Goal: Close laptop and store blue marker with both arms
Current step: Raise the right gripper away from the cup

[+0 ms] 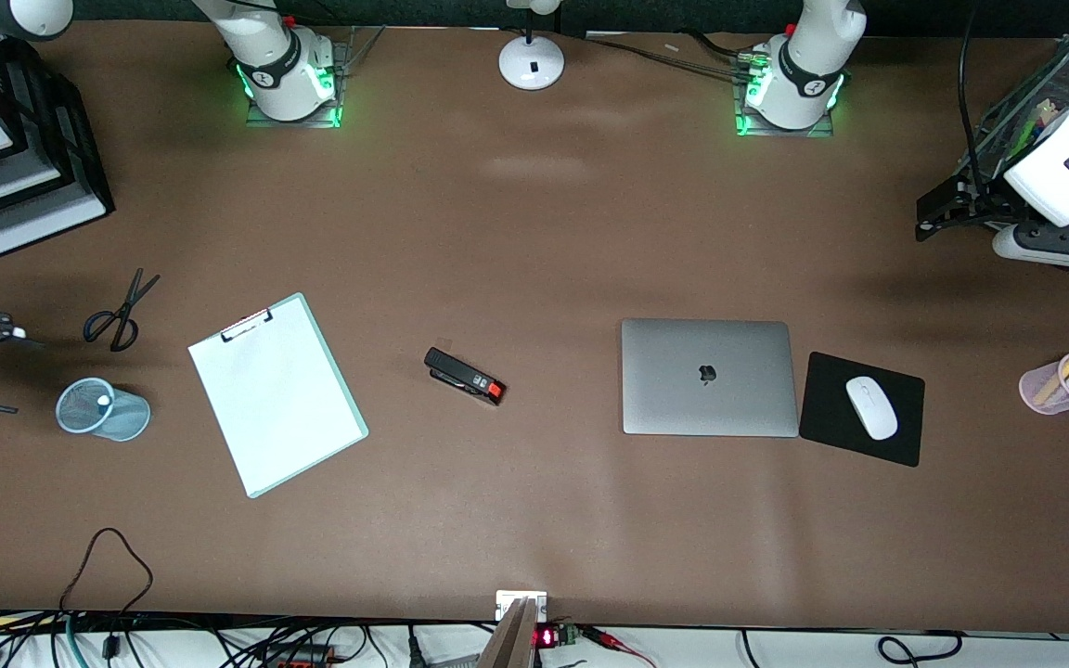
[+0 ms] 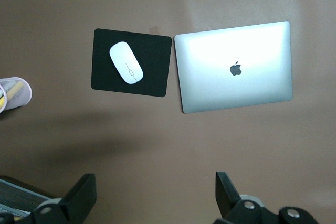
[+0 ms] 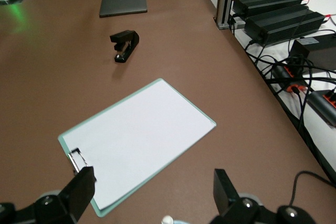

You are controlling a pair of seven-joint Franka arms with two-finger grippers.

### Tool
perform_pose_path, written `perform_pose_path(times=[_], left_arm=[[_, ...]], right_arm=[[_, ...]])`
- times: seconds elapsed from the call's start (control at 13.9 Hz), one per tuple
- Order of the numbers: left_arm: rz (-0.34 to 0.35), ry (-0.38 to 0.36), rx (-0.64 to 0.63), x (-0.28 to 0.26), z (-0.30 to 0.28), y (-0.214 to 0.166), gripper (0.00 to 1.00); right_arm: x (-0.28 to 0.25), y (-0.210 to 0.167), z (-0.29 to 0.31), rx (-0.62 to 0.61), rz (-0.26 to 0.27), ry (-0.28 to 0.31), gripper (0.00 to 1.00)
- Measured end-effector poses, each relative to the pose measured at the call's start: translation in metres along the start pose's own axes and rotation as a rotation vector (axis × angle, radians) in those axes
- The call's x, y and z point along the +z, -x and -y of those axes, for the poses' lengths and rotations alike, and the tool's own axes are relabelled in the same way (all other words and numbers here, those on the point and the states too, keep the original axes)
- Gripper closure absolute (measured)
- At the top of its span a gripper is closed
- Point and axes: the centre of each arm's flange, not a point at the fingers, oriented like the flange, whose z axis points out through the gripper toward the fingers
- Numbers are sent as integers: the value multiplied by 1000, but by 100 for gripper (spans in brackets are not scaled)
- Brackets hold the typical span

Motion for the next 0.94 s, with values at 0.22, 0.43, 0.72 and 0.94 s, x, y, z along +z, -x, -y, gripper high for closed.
perform_pose_path(times=[0.22, 0.43, 0.72, 0.94], left_arm=[[0, 0, 0, 0, 0, 0, 0], [0, 0, 0, 0, 0, 0, 0], [1, 0, -1, 0, 1, 0, 0], [1, 0, -2, 0, 1, 0, 0]], right_arm=[[-7, -59, 1, 40, 65, -15, 0], [0, -125, 6, 105, 144, -29, 0], [48, -200, 11, 191, 266, -76, 0], [87, -246, 19, 342, 386, -71, 0]])
